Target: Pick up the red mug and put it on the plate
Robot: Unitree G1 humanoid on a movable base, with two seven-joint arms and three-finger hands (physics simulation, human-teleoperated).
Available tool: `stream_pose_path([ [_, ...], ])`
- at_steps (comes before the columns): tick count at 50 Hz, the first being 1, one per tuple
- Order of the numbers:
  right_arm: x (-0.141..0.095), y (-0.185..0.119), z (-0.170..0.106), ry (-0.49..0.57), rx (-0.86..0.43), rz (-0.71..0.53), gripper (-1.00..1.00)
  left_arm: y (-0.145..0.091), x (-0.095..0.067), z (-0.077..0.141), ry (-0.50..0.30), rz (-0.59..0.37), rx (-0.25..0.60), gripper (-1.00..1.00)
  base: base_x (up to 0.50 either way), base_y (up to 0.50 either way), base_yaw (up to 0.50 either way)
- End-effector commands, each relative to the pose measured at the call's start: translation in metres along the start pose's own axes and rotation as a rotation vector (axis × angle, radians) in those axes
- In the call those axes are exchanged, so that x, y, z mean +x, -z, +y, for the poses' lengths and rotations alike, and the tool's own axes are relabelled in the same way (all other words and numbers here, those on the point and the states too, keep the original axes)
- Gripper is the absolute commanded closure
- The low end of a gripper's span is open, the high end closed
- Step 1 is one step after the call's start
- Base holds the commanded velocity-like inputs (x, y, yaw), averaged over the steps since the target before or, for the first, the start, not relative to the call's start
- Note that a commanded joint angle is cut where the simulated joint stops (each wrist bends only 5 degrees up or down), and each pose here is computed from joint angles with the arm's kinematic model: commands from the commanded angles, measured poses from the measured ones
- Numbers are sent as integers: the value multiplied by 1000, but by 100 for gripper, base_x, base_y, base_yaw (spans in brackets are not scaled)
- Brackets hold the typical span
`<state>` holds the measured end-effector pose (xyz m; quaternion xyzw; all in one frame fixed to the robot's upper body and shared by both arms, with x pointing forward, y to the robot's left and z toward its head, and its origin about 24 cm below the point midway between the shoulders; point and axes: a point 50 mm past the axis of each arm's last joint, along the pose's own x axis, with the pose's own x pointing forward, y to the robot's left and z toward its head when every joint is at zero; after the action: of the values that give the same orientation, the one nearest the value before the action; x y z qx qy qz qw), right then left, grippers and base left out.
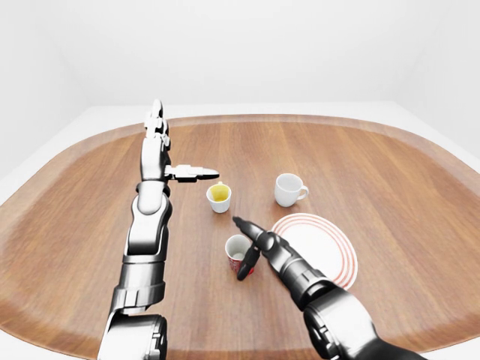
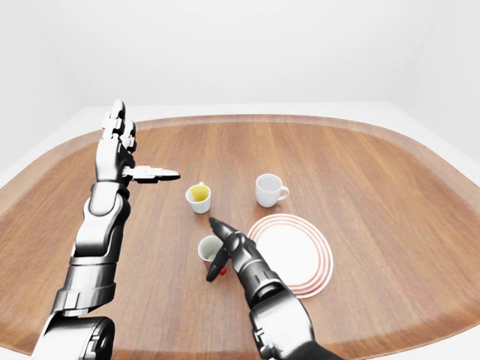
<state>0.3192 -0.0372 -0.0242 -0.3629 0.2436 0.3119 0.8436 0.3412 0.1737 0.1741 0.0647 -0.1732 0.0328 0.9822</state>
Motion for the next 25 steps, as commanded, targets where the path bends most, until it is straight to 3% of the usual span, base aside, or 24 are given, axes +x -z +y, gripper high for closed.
stream_pose_path([
  [1,0,2,3,-6,-1,9,-100,0,0,1,-2,0,0,-100,0,0,0],
  [8,0,2,3,-5,0,9,-100,1,0,1,-1,3,-1,-100,0,0,0],
  [9,0,1,2,-3,0,8,-73,1,0,1,-1,3,-1,-100,0,0,0],
  [10,0,1,2,-2,1,5,0,0,0,1,-1,2,-1,-100,0,0,0],
  [11,0,0,1,-1,0,4,58,0,0,1,-1,1,-1,-100,0,0,0],
  [12,0,0,1,0,1,2,100,0,0,1,-1,1,-1,-100,0,0,0],
  [25,0,1,1,1,1,3,100,-1,-1,1,-1,-5,-1,-100,0,0,0],
])
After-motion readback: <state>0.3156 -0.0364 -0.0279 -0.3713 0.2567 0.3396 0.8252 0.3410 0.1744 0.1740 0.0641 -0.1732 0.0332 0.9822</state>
